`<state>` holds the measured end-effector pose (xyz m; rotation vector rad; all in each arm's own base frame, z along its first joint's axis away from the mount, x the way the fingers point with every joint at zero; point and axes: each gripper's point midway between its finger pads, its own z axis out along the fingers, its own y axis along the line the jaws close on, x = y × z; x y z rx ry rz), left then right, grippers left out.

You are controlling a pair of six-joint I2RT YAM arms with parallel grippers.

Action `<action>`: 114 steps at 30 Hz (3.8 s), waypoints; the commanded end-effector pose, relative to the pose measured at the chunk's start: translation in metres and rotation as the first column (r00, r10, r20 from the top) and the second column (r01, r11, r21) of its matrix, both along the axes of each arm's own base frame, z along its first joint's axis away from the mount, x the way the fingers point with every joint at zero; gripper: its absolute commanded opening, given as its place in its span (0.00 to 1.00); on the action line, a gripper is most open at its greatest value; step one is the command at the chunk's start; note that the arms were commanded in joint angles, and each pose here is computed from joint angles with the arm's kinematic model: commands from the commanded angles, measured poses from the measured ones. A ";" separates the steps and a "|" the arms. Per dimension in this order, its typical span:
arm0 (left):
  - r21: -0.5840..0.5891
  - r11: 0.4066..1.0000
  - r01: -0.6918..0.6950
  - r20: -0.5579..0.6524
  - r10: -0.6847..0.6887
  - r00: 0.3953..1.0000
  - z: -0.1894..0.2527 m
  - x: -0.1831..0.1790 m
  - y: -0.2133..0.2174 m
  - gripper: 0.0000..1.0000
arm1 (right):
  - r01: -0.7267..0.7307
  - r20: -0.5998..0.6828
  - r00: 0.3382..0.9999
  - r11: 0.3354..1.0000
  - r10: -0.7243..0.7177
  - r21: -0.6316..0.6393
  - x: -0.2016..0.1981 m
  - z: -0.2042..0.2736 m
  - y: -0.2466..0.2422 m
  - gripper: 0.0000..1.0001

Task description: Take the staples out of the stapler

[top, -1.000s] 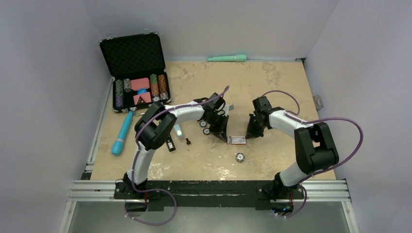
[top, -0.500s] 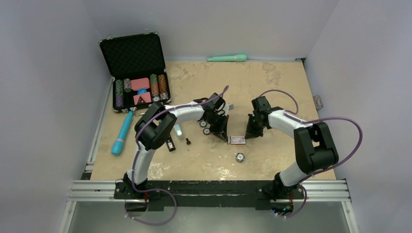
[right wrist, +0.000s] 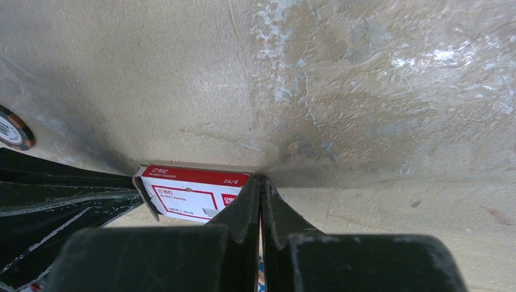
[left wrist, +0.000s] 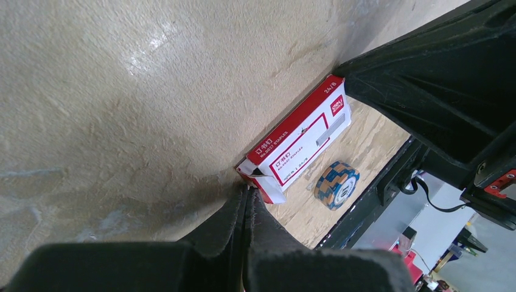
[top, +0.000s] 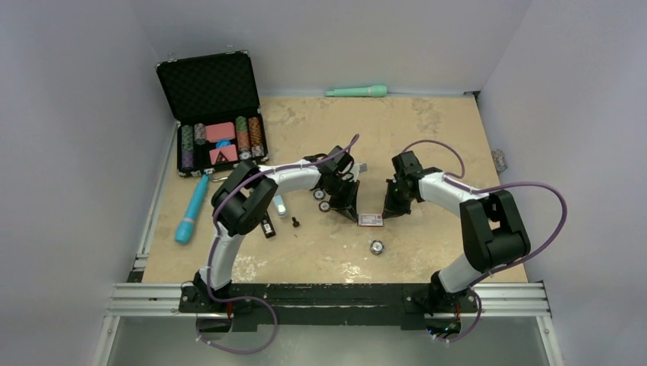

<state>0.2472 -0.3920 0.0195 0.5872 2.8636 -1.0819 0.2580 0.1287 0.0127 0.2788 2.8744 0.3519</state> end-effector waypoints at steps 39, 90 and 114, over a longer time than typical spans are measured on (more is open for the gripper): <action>0.066 0.997 -0.043 0.113 0.035 0.993 0.025 -0.009 0.043 0.14 | -0.085 -0.002 0.996 0.996 0.084 -0.020 0.003 0.008 0.012 0.00; -0.153 0.906 -0.395 0.669 0.389 0.633 0.195 -0.120 0.275 0.89 | -0.663 0.772 0.592 0.685 0.232 0.303 -0.088 0.367 0.247 0.99; -0.150 0.882 -0.447 0.679 0.421 0.601 0.192 -0.113 0.282 1.00 | -0.323 0.670 0.607 0.638 -0.427 0.699 -0.106 0.423 0.101 0.99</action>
